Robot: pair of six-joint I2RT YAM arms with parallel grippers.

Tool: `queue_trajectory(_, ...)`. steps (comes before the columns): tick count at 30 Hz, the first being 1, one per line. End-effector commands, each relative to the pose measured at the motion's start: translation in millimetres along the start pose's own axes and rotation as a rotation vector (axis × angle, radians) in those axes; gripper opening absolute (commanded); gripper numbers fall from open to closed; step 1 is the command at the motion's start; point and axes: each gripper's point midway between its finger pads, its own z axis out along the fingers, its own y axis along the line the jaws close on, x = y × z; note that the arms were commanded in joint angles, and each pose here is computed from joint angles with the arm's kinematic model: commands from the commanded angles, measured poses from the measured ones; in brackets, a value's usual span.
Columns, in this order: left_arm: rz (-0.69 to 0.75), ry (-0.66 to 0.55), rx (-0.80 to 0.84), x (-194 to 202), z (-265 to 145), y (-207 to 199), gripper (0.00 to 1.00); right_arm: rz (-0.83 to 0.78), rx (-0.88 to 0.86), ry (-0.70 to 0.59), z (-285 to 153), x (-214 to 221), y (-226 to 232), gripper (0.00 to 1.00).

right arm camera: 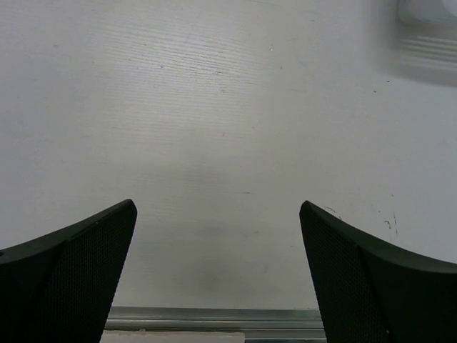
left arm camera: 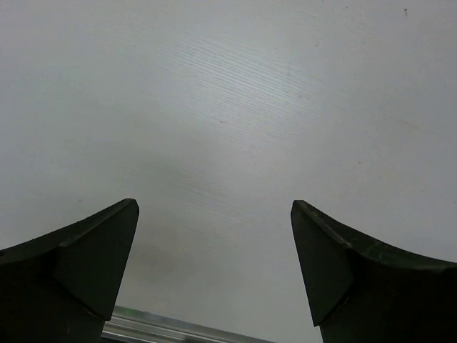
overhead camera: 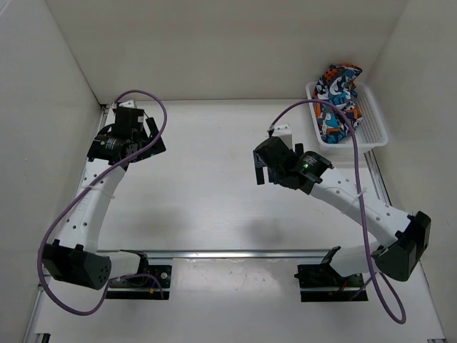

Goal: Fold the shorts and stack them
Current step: Grab the shorts from the pile

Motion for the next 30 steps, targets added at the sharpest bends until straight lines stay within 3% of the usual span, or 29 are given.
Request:
queue_trajectory(1,0.018,-0.01,0.043,-5.9,-14.3,-3.4,1.0,0.055,-0.01,-0.042,-5.2,-6.7,-1.0,0.99)
queue_trajectory(10,0.037,-0.027,0.061,-6.0,-22.5,-1.6,1.0,0.097,0.101,-0.064,4.0,-2.5,-19.6,0.99)
queue_trajectory(15,0.036,-0.052,0.102,-5.2,-26.9,-4.9,1.0,0.183,0.146,-0.059,13.2,-22.1,-58.3,0.99)
queue_trajectory(17,0.033,-0.059,0.131,-4.5,-29.1,-8.5,1.0,0.232,0.187,-0.06,17.7,-38.0,-94.4,0.96)
queue_trajectory(24,0.044,-0.032,0.193,3.2,-28.4,-20.8,1.0,0.537,0.214,0.036,92.0,-82.4,-198.9,0.96)
queue_trajectory(26,0.057,-0.012,0.203,4.1,-23.5,-25.3,1.0,0.56,0.185,-0.008,101.3,-114.2,-212.7,0.98)
queue_trajectory(30,0.066,0.029,0.2,8.0,-10.7,-30.6,1.0,0.614,0.178,0.043,173.7,-134.1,-244.2,1.0)
